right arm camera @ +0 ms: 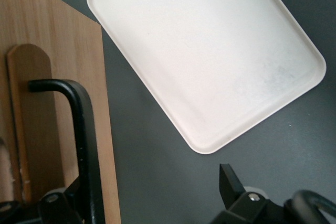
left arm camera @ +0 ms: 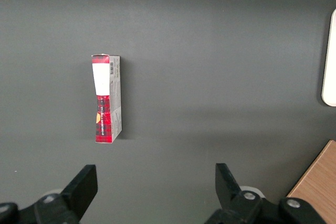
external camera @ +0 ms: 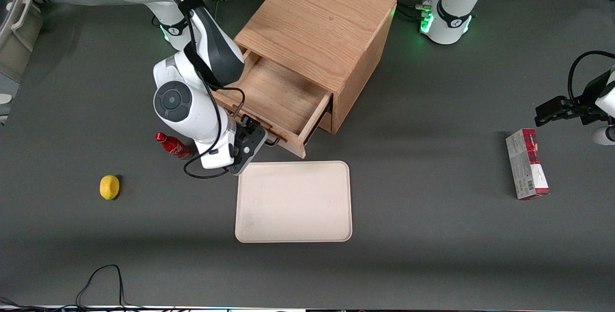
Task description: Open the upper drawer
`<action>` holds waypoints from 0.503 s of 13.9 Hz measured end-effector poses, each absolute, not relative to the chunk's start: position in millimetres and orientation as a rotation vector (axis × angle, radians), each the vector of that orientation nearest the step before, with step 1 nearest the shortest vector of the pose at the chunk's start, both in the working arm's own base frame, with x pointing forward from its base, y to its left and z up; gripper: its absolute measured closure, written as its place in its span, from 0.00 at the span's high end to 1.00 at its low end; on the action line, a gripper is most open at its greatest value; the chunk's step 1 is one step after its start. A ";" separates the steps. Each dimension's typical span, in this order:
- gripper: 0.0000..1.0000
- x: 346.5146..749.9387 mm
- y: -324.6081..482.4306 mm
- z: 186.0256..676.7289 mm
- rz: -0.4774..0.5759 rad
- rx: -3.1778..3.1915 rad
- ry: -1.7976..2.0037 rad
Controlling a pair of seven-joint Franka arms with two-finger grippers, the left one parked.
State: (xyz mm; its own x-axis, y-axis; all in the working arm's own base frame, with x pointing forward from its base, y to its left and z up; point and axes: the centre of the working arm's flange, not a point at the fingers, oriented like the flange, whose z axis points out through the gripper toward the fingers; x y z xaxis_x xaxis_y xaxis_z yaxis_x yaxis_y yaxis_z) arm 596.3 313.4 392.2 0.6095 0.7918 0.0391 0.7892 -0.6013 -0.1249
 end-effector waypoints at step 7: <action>1.00 629.8 291.3 395.1 0.088 -2.709 -1.323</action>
